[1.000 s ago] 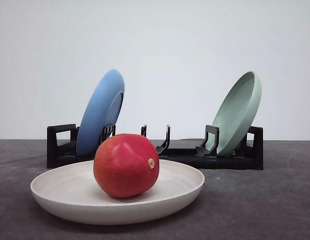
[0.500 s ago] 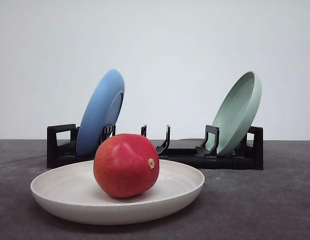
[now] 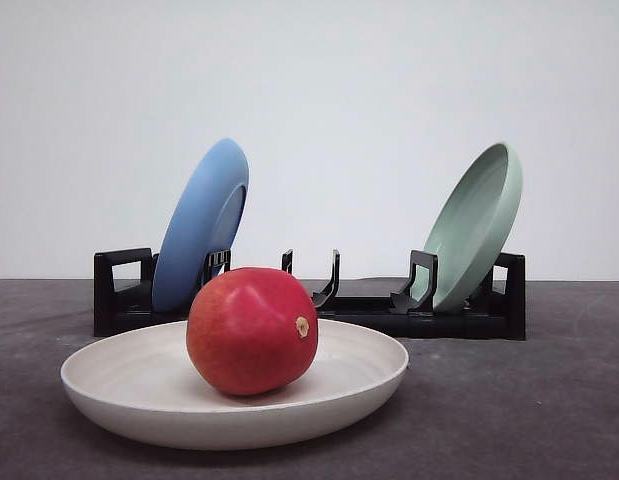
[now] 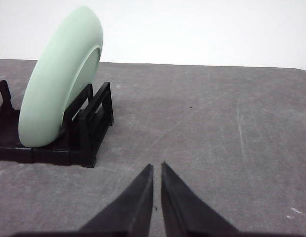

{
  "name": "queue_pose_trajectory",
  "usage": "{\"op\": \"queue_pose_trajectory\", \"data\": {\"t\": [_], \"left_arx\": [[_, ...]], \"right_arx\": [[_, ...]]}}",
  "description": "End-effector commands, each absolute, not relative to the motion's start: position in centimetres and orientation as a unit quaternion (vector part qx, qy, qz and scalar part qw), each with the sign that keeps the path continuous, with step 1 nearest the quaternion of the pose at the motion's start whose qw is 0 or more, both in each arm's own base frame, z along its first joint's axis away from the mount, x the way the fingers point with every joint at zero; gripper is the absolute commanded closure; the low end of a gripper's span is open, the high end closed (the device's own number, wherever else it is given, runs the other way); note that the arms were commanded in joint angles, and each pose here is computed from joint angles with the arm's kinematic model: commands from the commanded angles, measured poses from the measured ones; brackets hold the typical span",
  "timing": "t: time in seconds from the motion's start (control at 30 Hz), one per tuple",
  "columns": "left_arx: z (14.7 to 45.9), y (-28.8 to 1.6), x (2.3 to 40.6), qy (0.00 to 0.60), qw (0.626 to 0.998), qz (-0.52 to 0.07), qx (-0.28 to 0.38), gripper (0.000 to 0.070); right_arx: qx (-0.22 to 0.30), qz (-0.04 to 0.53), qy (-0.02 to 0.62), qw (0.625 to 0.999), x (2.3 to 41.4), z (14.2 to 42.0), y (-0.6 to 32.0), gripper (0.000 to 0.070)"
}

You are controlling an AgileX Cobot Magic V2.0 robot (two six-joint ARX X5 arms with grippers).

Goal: Place pomegranate in white plate

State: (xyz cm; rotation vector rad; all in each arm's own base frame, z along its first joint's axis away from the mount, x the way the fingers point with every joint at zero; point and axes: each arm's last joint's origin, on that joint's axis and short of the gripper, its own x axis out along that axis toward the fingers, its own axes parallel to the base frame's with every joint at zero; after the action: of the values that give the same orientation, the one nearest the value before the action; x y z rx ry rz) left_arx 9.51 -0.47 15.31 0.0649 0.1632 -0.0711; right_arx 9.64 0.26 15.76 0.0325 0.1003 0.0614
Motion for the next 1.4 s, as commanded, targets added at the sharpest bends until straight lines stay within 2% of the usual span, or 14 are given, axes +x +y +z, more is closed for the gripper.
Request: {"op": "queue_pose_trajectory", "data": {"t": [0.0, 1.37], "left_arx": [[14.94, -0.47, 9.55, 0.087, 0.995, -0.036, 0.038, 0.0681], [14.94, -0.47, 9.55, 0.087, 0.995, -0.036, 0.038, 0.0681]], "right_arx": [[0.021, 0.029, 0.046, 0.998, 9.68, 15.74, 0.24, 0.0676], [0.021, 0.029, 0.046, 0.998, 9.68, 15.74, 0.24, 0.0676]]}}
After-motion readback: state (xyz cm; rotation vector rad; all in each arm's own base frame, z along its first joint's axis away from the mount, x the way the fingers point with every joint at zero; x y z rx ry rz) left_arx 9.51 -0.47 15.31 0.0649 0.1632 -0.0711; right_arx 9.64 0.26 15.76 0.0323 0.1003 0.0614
